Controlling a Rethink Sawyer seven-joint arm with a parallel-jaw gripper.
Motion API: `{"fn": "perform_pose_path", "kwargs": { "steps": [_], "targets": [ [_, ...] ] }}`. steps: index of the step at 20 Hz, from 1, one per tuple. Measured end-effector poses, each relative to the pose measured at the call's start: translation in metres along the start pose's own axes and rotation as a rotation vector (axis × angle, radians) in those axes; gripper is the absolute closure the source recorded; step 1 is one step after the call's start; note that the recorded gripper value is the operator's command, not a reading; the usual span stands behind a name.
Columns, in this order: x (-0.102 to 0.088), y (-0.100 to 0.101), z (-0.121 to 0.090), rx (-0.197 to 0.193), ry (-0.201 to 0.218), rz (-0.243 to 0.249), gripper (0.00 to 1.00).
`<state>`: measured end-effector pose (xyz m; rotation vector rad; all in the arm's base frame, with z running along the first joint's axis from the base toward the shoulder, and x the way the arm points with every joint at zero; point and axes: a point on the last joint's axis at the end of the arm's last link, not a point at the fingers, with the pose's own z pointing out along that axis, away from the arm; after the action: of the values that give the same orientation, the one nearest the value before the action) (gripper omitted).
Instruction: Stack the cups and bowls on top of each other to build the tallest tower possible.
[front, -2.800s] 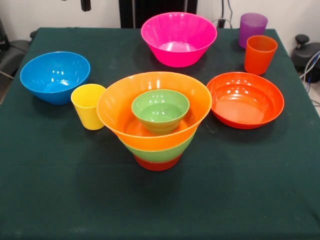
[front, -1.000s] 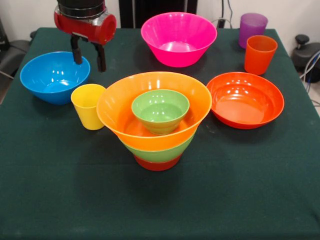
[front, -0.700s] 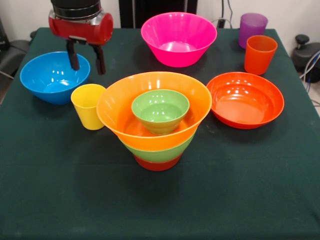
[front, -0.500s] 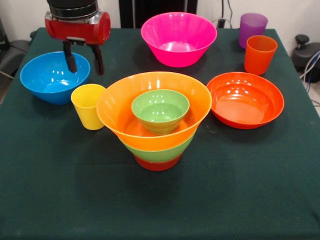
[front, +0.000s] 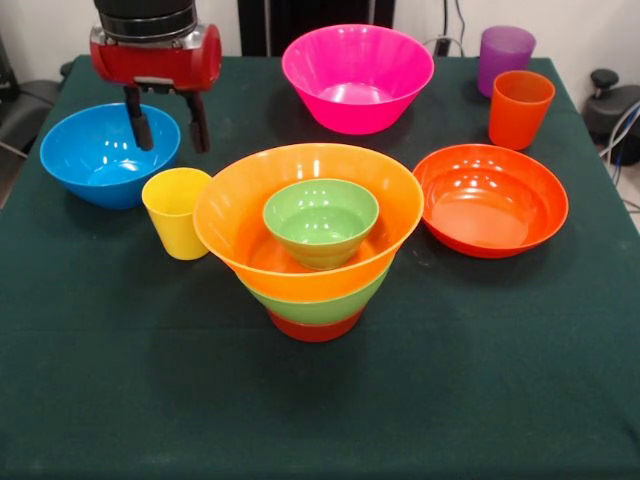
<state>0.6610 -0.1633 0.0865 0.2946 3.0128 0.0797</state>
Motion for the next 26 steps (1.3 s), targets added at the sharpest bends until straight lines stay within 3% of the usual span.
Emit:
{"fn": "perform_pose_path", "kwargs": {
  "steps": [10, 18, 26],
  "targets": [
    [-0.001, 0.011, 0.005, -0.020, 0.002, -0.013, 0.00],
    [0.004, 0.019, 0.030, -0.057, 0.031, -0.007, 0.00],
    [0.010, 0.017, 0.049, -0.067, 0.049, -0.006, 0.00]
  ]
}}
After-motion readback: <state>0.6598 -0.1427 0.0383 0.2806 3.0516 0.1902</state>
